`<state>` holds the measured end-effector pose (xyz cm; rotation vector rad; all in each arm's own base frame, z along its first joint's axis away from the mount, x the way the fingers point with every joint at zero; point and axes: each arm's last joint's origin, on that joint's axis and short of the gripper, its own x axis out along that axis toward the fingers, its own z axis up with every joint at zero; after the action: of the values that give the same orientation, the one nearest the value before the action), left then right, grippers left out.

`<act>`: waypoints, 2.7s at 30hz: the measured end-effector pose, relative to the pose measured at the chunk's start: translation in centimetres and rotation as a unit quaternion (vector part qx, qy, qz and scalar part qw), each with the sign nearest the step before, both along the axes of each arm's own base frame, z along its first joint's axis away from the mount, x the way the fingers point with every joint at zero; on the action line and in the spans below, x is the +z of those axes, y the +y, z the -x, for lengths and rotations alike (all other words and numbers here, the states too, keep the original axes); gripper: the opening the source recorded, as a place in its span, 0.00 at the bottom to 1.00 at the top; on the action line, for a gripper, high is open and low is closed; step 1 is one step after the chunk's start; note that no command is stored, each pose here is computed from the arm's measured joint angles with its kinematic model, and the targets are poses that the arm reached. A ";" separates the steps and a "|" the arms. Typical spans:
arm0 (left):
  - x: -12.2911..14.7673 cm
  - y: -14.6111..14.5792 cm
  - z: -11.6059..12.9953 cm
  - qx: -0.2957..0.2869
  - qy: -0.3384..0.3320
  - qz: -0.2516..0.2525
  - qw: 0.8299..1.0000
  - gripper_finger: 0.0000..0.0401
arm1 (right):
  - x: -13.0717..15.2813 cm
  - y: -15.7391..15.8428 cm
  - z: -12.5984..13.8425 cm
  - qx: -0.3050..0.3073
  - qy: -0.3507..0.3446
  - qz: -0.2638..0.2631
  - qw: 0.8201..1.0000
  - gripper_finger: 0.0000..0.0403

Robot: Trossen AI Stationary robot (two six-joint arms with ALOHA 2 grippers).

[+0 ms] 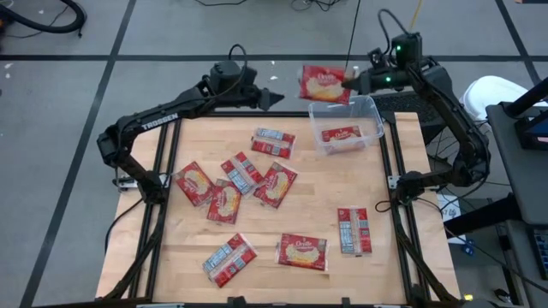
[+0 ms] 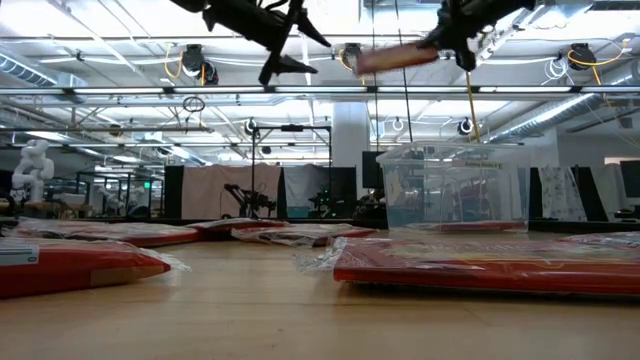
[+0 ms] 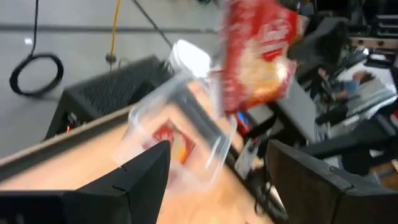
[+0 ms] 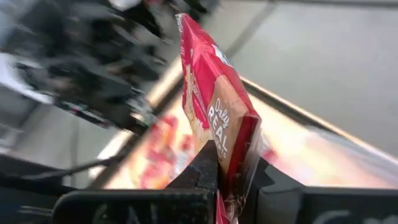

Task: Sort popcorn bags into baskets
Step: Adjust the popcorn bag in the transparent container, then adjust the transparent container

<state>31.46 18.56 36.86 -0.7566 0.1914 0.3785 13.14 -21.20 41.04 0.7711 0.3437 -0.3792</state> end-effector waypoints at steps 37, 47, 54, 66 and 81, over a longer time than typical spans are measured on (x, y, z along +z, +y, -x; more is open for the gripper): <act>-0.5 -2.4 -1.0 -0.077 0.020 0.013 0.997 0.43 | -12.6 -2.3 1.6 0.010 0.322 -0.145 0.936 0.05; -0.5 -2.4 -1.0 -0.077 0.020 0.013 0.997 0.43 | -12.5 -2.3 1.7 -0.008 0.365 -0.110 0.925 0.29; -0.5 -2.4 -1.0 -0.077 0.021 0.011 0.997 0.39 | -11.5 -1.8 2.1 -0.041 0.361 -0.095 0.927 0.47; -0.5 -2.4 -1.0 -0.081 0.024 0.002 0.996 0.38 | -8.5 0.3 3.2 -0.175 0.331 -0.078 0.924 0.46; -3.1 -3.6 0.1 -0.087 0.158 0.081 0.980 0.38 | -9.6 0.1 1.9 -0.224 0.398 -0.085 0.885 0.41</act>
<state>31.41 14.95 33.75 -0.8310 0.5889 0.3172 11.28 -21.10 31.46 0.8379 0.9876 -1.1271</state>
